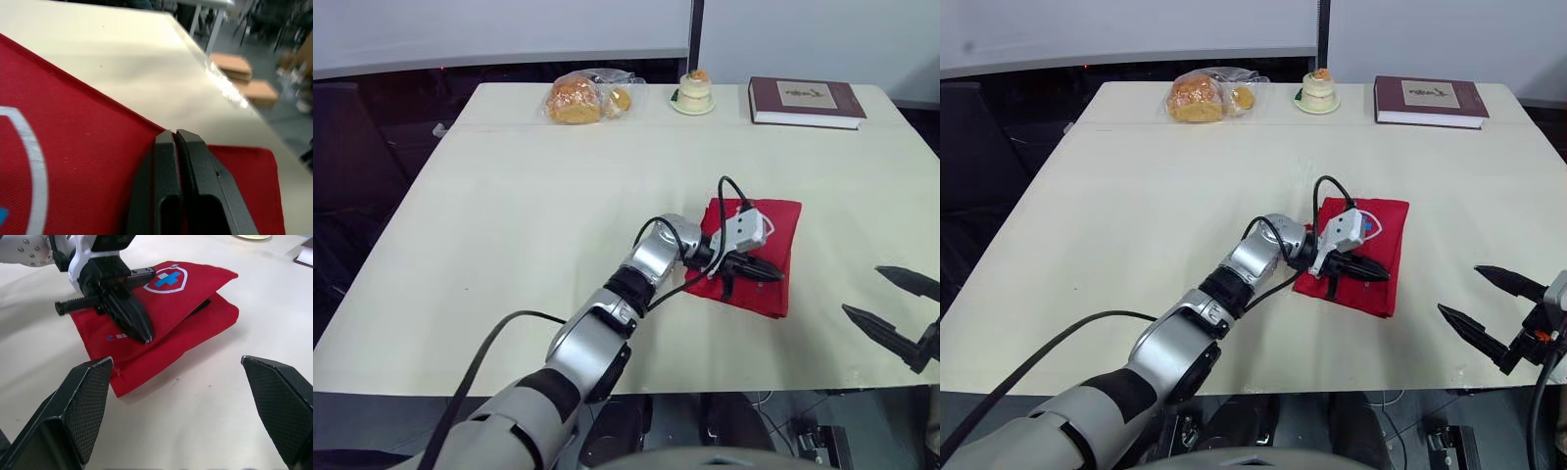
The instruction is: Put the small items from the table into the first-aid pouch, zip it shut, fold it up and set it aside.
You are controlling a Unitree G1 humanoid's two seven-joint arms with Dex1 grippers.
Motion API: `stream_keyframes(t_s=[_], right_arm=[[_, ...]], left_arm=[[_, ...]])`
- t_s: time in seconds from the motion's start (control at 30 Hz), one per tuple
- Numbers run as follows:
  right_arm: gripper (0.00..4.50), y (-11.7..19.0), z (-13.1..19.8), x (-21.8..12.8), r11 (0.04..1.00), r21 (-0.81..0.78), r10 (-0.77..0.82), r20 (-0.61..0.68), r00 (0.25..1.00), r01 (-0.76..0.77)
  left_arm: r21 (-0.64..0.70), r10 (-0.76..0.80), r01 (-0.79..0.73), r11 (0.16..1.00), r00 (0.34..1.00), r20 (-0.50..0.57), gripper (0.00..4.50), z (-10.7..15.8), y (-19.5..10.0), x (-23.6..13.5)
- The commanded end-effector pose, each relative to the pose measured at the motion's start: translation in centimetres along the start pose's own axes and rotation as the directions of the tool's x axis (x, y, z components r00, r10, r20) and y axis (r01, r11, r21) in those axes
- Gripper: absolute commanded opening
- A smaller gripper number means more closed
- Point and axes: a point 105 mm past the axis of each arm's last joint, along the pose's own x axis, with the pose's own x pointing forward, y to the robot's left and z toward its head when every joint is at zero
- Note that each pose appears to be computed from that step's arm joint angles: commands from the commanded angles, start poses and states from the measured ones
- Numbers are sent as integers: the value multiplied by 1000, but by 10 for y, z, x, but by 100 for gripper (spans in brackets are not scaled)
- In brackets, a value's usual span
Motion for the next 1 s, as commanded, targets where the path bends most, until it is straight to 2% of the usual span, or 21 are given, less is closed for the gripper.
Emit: stream_keyframes(t_s=[0.03, 0.23, 0.37, 0.4, 0.57, 0.77, 0.87, 1.0], right_arm=[[450, 4, 7, 1, 999, -41, 5, 23, 1000, -5], [450, 1, 6, 1, 999, -43, 4, 22, 1000, -3], [450, 1, 6, 1, 999, -47, 4, 22, 1000, -3], [450, 1, 6, 1, 999, -47, 4, 22, 1000, -3], [450, 0, 5, 1, 999, -53, -2, 24, 1000, 4], [450, 0, 5, 2, 998, -55, -8, 29, 1000, 9], [450, 0, 6, 3, 998, -57, -8, 32, 999, 10], [450, -2, 8, 3, 998, -67, -13, 41, 999, 16]], left_arm=[[17, -36, 37, 999, 997, -72, 19, -23, -11, 6], [-19, -151, 150, 988, 988, -45, 19, -24, -29, 6], [51, -175, 184, 982, 974, -143, 19, -36, -34, 1], [63, -165, 175, 983, 977, -137, 19, -35, -32, 0], [50, -113, 106, 993, 980, 164, 19, 32, -12, -7], [21, 11, -19, 1000, 942, 335, 19, 90, 20, -23], [-1, 95, -101, 995, 934, 345, 19, 100, 37, -26], [26, 212, -224, 974, 949, 233, 19, 90, 56, -18]])
